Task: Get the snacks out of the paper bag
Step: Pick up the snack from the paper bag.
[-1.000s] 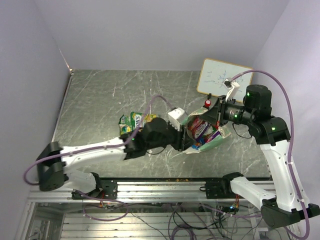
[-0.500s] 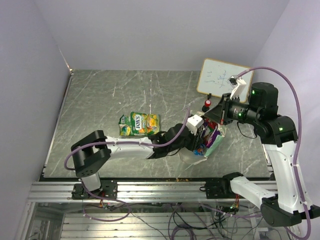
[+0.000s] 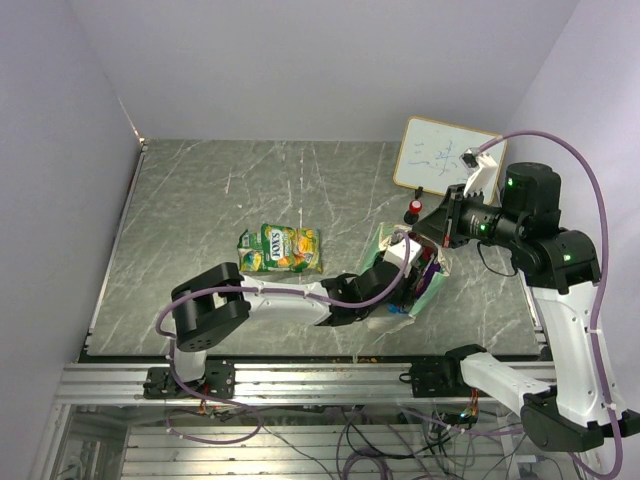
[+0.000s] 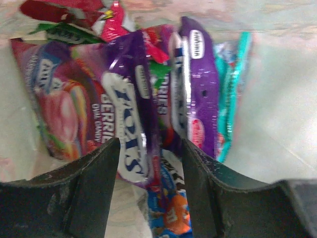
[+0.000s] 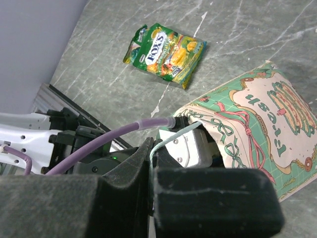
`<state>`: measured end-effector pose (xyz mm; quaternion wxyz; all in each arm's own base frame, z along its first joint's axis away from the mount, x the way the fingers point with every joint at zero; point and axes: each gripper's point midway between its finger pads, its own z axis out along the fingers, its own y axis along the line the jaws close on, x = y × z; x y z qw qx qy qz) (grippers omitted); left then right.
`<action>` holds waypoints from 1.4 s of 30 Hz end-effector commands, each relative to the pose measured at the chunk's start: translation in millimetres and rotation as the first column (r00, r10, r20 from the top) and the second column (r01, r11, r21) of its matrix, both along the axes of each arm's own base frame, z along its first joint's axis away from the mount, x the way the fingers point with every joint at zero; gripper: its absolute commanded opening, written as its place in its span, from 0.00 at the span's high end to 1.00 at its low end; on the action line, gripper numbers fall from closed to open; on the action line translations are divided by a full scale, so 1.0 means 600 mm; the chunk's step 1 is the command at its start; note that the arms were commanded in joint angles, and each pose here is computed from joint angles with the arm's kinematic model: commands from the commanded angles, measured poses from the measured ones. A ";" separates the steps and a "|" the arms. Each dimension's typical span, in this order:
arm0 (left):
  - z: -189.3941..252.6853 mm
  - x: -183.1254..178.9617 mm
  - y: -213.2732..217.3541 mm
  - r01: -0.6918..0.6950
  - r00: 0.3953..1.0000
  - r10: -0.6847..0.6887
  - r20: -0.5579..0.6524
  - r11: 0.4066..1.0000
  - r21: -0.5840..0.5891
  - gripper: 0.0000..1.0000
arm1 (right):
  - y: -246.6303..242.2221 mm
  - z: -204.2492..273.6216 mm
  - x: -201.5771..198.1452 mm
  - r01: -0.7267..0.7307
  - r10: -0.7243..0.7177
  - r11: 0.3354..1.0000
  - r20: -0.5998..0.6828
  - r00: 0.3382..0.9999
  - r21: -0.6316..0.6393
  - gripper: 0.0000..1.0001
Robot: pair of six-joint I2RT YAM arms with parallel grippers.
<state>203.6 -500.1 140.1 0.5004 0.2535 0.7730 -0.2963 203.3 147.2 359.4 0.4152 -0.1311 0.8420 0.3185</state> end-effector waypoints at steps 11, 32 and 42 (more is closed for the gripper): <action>-0.036 0.056 0.033 -0.191 0.979 0.173 0.104 0.962 0.195 0.58 | 0.002 0.038 0.005 -0.004 0.001 1.000 0.104 0.995 0.025 1.00; 0.243 -0.066 0.069 0.232 0.973 -0.231 0.014 0.971 -0.058 0.93 | -0.043 -0.001 0.057 0.190 -0.180 0.981 0.190 0.965 -0.037 1.00; 0.419 -0.047 0.197 0.116 0.993 -0.117 0.008 0.969 -0.219 0.93 | -0.049 -0.006 0.075 0.217 -0.201 0.975 0.218 0.955 -0.053 1.00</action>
